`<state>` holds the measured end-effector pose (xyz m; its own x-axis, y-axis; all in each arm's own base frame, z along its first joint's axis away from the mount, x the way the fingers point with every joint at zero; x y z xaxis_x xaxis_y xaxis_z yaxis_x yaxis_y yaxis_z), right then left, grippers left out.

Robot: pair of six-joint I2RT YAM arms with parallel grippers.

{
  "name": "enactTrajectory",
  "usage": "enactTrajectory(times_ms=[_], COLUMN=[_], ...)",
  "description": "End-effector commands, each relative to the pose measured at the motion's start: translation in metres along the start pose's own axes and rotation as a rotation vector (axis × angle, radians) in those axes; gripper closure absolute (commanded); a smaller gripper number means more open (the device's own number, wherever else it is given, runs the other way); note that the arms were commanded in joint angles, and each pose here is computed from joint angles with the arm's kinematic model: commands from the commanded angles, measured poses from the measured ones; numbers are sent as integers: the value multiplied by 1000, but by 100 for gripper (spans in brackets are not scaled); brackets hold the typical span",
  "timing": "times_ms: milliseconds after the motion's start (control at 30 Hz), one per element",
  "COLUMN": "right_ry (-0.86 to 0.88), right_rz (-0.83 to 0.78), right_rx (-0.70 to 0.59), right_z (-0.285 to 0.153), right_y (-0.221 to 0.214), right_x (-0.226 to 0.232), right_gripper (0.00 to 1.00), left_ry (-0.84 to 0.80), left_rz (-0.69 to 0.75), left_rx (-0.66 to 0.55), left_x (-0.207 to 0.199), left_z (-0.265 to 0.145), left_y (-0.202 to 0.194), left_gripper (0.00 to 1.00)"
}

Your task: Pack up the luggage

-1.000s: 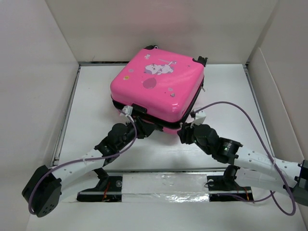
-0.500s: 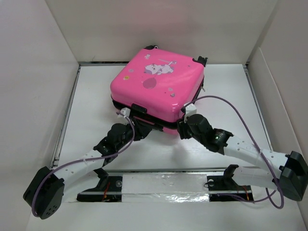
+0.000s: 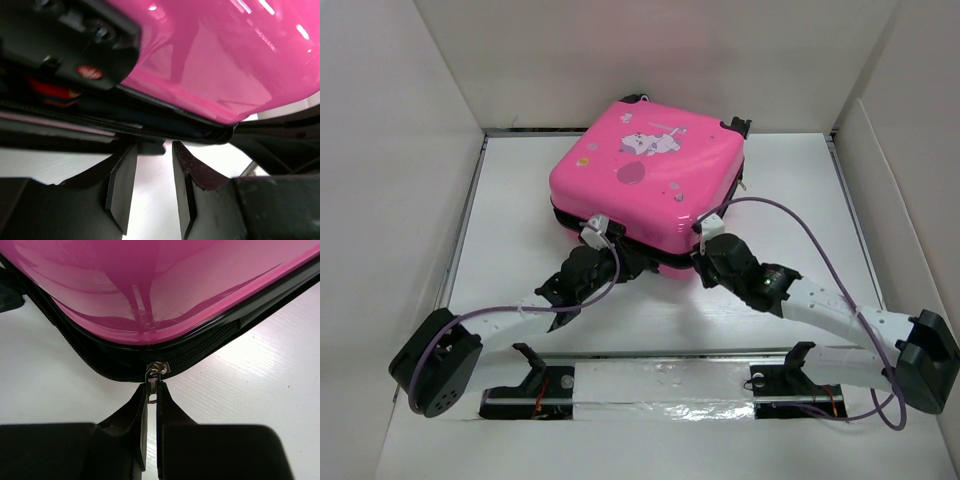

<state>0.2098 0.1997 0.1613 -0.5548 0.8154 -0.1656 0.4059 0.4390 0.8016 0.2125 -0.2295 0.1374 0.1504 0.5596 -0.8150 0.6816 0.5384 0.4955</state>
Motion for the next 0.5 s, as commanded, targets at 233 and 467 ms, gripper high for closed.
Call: enactTrajectory(times_ms=[233,467], right_ry=[339,546], right_rz=[82,70], right_rx=[-243,-360], right_z=[-50,-49], right_y=[30,78], right_x=[54,136], right_gripper=[100,100], left_ry=[-142,-169], left_rz=[-12,2], left_rx=[-49,-40], left_x=[-45,-65], left_z=[37,49], left_y=[9,0], left_gripper=[71,71])
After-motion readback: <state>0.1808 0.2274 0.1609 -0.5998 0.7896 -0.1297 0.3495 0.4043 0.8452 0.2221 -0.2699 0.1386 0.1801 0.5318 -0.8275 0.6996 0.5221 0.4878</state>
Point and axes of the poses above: each gripper's point midway between its finger pads, its own z axis out along the fingers, its own x axis along the line the jaws close on, y = z × x, the point moved 5 cm from there along -z, back along the fingers, and after that the axes turned 11 degrees about -z, right-handed, at the moved point
